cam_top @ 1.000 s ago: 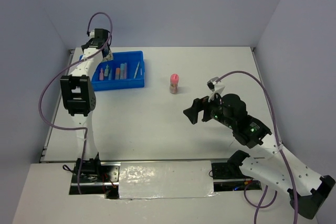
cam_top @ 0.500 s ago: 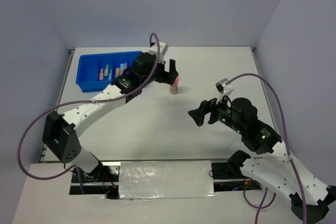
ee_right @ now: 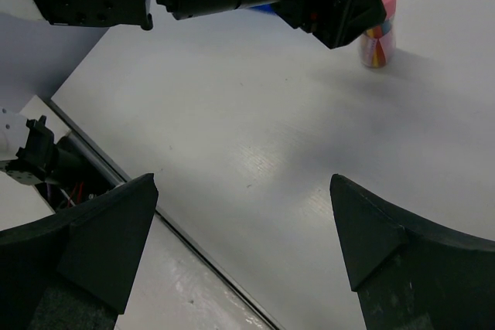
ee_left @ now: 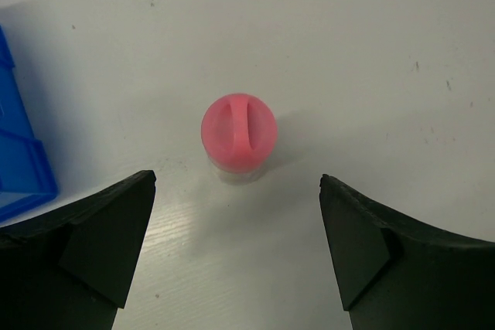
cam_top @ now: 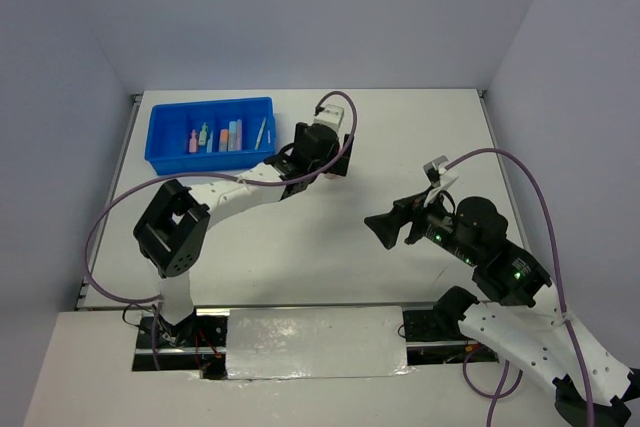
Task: Sort the stationery into containers
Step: Place the stationery at the center of the board, then place the stationery in the storage box.
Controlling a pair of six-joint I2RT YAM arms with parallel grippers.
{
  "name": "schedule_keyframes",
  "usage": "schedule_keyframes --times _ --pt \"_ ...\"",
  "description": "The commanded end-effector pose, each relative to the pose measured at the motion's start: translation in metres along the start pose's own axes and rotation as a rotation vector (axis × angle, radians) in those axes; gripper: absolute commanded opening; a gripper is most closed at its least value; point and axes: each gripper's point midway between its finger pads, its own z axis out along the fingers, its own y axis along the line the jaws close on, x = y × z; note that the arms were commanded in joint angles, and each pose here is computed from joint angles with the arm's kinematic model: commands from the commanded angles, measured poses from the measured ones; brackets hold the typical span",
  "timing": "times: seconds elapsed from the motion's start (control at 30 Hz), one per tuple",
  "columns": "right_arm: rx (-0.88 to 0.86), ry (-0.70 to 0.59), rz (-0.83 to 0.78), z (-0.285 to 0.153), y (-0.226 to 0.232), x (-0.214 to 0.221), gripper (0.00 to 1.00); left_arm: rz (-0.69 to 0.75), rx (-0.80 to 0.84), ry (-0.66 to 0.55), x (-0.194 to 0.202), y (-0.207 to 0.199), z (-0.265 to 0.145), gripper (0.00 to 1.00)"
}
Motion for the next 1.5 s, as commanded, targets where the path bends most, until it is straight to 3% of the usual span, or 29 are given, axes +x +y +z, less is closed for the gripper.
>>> schedule_keyframes --times 0.0,0.27,0.57,0.7,0.73,0.8,0.83,0.93,1.03,1.07,1.1,1.13,1.17,1.23,1.27,1.33,1.37,1.47 --pt "-0.002 -0.010 -0.004 -0.003 0.001 -0.003 1.00 -0.060 0.014 -0.125 -0.026 -0.010 0.010 0.99" --pt "-0.017 0.000 -0.015 0.002 0.003 -0.003 1.00 -0.051 -0.034 -0.077 0.000 -0.010 0.047 0.97" --pt "-0.055 -0.003 -0.008 0.003 0.010 -0.004 1.00 -0.085 -0.059 -0.078 0.002 0.008 0.074 0.74" --pt "-0.053 0.004 -0.013 0.006 0.009 -0.003 1.00 -0.063 -0.031 -0.061 0.009 0.005 0.083 0.49" --pt "-0.053 0.002 -0.016 0.007 0.009 -0.003 1.00 -0.055 -0.029 -0.050 0.013 0.005 0.084 0.28" --pt "-0.047 -0.002 -0.022 0.008 0.008 -0.004 1.00 -0.052 -0.035 -0.042 0.010 0.005 0.084 0.13" --pt "-0.043 0.000 -0.025 0.008 0.007 -0.004 1.00 -0.035 -0.055 -0.028 0.009 0.010 0.080 0.00" --pt "-0.038 -0.001 -0.033 0.006 0.006 -0.003 1.00 0.036 -0.103 -0.074 -0.032 0.022 0.060 0.00" --pt "-0.042 -0.014 -0.037 0.001 0.006 -0.004 1.00 0.151 -0.193 -0.082 -0.083 0.055 0.035 0.00" --pt "-0.045 -0.021 -0.038 0.000 0.007 -0.005 1.00 0.139 -0.235 -0.128 -0.122 0.067 0.022 0.00" --pt "-0.051 -0.028 -0.037 -0.002 0.008 -0.007 1.00 0.161 -0.308 -0.044 -0.117 0.102 0.017 0.00" --pt "-0.062 -0.034 -0.037 -0.004 0.010 -0.008 1.00 0.155 -0.320 -0.026 -0.126 0.118 0.013 0.00" --pt "-0.070 -0.038 -0.037 -0.005 0.012 -0.009 1.00 0.117 -0.376 0.017 -0.144 0.161 -0.004 0.00" --pt "-0.098 -0.039 -0.038 -0.006 0.018 -0.011 1.00 0.020 -0.428 0.080 -0.142 0.204 -0.007 0.00" --pt "-0.104 -0.037 -0.038 -0.006 0.019 -0.011 1.00 -0.050 -0.452 0.080 -0.152 0.244 -0.017 0.00" --pt "-0.123 -0.032 -0.040 -0.005 0.022 -0.011 1.00 -0.118 -0.529 0.145 -0.135 0.284 -0.030 0.00" --pt "-0.134 -0.030 -0.042 -0.005 0.024 -0.011 1.00 -0.145 -0.651 0.177 -0.119 0.328 -0.042 0.00" --pt "-0.161 -0.023 -0.044 -0.006 0.029 -0.010 1.00 -0.213 -0.796 0.177 -0.099 0.386 -0.065 0.00"
